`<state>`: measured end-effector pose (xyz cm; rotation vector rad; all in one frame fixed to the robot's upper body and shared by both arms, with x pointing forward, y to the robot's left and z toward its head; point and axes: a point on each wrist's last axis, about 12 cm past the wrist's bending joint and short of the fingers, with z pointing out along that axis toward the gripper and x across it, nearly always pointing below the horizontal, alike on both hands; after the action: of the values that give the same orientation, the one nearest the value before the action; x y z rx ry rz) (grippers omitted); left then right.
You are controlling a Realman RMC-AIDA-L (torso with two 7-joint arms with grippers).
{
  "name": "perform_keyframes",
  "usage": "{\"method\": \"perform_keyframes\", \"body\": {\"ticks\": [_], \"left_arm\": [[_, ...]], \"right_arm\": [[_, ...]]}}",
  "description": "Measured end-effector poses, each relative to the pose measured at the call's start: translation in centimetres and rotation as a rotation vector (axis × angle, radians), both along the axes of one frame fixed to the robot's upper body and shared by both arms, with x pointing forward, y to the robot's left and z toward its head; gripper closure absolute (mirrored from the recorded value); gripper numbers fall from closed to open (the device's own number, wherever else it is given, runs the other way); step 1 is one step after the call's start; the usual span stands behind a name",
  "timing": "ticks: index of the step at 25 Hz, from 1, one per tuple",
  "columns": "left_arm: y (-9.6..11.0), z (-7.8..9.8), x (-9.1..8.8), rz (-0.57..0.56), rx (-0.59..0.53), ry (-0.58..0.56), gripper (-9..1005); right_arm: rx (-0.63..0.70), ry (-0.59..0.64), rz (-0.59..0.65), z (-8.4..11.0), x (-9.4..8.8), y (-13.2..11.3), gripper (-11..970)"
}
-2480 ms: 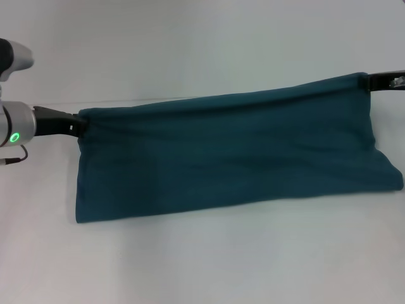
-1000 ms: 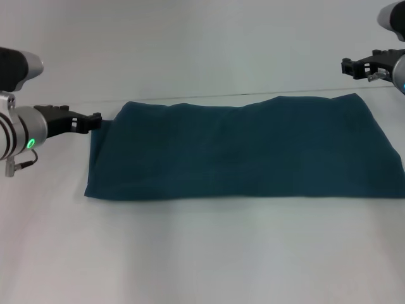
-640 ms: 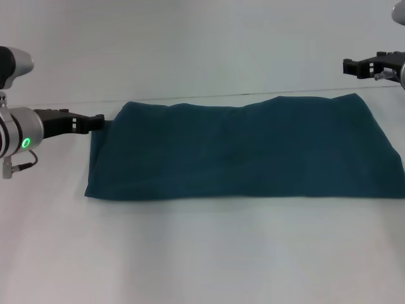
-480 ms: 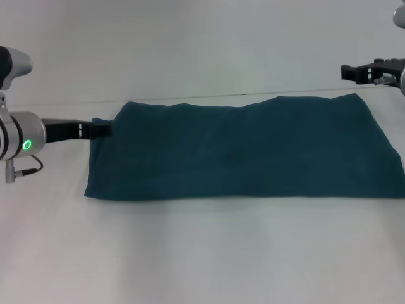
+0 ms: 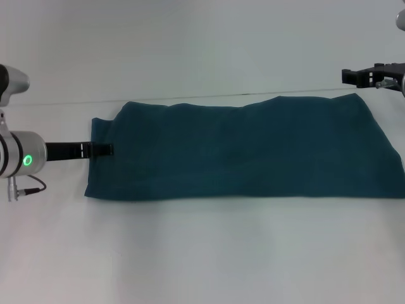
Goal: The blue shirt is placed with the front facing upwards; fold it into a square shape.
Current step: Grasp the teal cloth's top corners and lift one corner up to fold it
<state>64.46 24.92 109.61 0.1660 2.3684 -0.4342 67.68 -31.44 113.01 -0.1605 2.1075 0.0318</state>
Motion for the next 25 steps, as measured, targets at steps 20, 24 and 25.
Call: {"method": "perform_keyframes", "body": {"ticks": [20, 24, 25], "left_arm": [[0.4, -0.6, -1.6, 0.041, 0.130, 0.126, 173], [-0.1, 0.4, -0.7, 0.040, 0.121, 0.083, 172], [-0.2, 0.5, -0.5, 0.040, 0.120, 0.077, 172]], "right_arm": [[-0.004, 0.019, 0.020, -0.2, -0.2, 0.0, 188], [-0.004, 0.020, 0.019, -0.2, -0.2, 0.0, 188], [-0.004, 0.019, 0.020, -0.2, -0.2, 0.0, 188]]}}
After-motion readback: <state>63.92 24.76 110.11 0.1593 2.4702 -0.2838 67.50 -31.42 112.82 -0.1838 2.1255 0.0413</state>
